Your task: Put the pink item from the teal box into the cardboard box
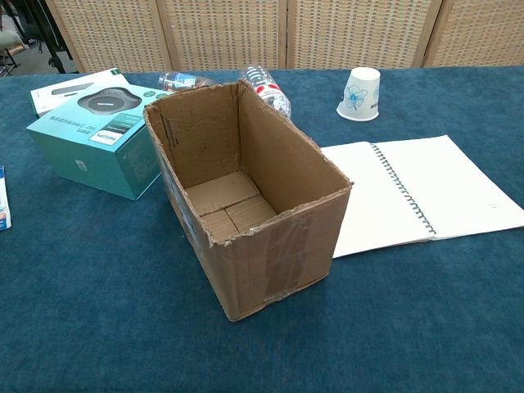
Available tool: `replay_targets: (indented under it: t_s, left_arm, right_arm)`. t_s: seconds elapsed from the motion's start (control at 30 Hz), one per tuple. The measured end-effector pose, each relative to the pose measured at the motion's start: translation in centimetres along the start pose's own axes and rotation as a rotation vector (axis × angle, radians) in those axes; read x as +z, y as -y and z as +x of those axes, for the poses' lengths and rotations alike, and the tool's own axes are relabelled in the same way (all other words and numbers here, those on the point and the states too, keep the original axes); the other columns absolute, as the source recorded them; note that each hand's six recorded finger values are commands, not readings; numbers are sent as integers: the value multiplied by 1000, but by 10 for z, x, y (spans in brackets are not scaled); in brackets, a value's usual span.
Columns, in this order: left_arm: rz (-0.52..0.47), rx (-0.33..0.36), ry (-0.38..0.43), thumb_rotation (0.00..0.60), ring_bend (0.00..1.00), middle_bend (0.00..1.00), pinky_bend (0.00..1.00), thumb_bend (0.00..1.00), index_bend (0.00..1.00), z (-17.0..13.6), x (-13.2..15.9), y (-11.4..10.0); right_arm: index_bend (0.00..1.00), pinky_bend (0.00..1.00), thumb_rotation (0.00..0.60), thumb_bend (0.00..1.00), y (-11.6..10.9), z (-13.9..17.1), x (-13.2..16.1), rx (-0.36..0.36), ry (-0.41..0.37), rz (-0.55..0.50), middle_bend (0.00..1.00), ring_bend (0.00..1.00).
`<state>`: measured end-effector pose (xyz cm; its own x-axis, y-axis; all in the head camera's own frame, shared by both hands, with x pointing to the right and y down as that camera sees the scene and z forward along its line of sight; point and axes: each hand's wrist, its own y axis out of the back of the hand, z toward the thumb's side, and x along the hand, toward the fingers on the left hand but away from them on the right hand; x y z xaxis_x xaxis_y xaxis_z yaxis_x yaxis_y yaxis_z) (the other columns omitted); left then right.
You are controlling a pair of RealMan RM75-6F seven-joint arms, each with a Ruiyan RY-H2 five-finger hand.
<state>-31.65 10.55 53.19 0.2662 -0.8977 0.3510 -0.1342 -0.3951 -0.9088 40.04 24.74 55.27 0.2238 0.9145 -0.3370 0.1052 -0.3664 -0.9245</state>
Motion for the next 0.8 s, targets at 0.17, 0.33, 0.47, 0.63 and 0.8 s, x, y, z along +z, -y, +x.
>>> replay_targets:
  t_s: [0.17, 0.33, 0.47, 0.63, 0.8]
  left_arm:
    - [18, 5, -68, 600, 0, 0, 0, 326, 17, -44, -48, 4]
    - [6, 38, -141, 600, 0, 0, 0, 327, 18, -78, -84, 13]
    - [-13, 69, -176, 600, 0, 0, 0, 327, 17, -101, -105, 27]
    - [-19, 102, -184, 600, 0, 0, 0, 329, 18, -117, -118, 42]
    - [-47, 128, -181, 600, 0, 0, 0, 329, 18, -125, -119, 46]
  right_arm:
    - [79, 0, 600, 138, 0, 0, 1, -3, 3, 4, 0, 0]
    - [79, 0, 600, 139, -1, 0, -1, -11, 11, 3, 0, 0]
    - [79, 0, 600, 140, 0, -2, -1, -9, 14, 7, 0, 0]
    - [79, 0, 600, 142, 3, -3, 2, 2, 7, 16, 0, 0]
    - [79, 0, 600, 138, 5, -4, 2, 11, 5, 19, 0, 0]
